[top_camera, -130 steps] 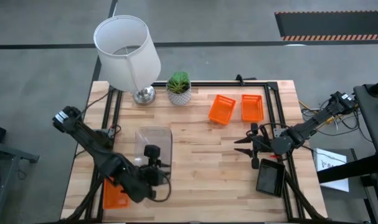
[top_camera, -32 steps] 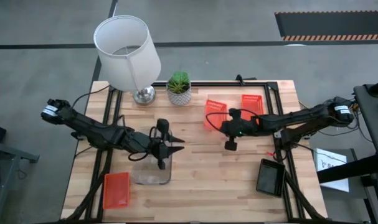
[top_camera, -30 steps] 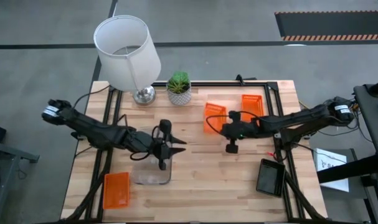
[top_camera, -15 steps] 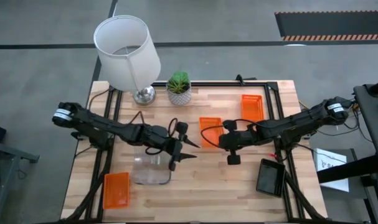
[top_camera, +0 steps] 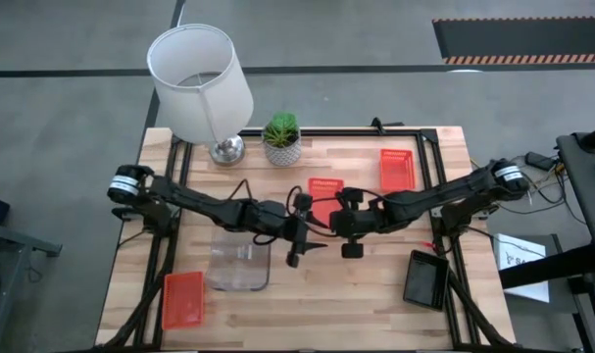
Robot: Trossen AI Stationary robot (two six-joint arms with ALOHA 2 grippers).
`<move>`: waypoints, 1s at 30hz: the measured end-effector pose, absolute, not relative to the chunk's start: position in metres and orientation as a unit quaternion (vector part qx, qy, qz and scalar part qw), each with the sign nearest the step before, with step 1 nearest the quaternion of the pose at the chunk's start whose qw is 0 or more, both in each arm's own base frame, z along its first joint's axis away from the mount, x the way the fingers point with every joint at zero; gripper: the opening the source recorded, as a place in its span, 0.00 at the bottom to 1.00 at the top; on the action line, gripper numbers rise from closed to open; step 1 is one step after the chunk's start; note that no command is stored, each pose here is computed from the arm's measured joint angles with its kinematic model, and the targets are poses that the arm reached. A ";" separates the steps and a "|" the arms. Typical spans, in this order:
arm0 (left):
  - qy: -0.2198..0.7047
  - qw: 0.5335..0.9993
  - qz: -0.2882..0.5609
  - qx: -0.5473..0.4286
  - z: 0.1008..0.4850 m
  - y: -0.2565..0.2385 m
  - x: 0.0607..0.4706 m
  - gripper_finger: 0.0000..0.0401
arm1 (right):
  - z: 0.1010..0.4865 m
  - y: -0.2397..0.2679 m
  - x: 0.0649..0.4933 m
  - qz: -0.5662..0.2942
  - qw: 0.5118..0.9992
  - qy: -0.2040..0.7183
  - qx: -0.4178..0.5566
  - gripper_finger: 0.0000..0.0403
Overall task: Stack baskets by color
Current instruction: Stack the center orange bin on the left orange bin
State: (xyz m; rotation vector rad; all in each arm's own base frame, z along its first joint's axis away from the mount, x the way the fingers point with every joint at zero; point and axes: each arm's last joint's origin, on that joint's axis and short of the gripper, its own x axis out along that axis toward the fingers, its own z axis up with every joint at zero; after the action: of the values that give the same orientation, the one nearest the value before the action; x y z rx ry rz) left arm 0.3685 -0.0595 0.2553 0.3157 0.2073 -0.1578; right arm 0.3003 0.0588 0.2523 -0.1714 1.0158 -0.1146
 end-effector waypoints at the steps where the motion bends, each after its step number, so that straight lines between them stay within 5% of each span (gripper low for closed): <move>1: 0.111 0.978 -0.078 0.156 0.252 -0.059 0.369 0.47 | 0.253 0.059 0.301 -0.058 0.866 0.490 -0.081 0.02; 30: 0.184 0.972 0.016 0.144 0.221 -0.043 0.396 0.39 | 0.262 0.069 0.285 -0.053 0.860 0.503 -0.067 0.02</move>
State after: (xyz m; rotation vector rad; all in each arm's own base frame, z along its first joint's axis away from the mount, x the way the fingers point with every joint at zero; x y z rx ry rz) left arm 0.3961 -0.0433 0.2205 0.2903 0.3718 0.0331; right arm 0.2852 0.0688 0.2622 -0.1409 1.0561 -0.1107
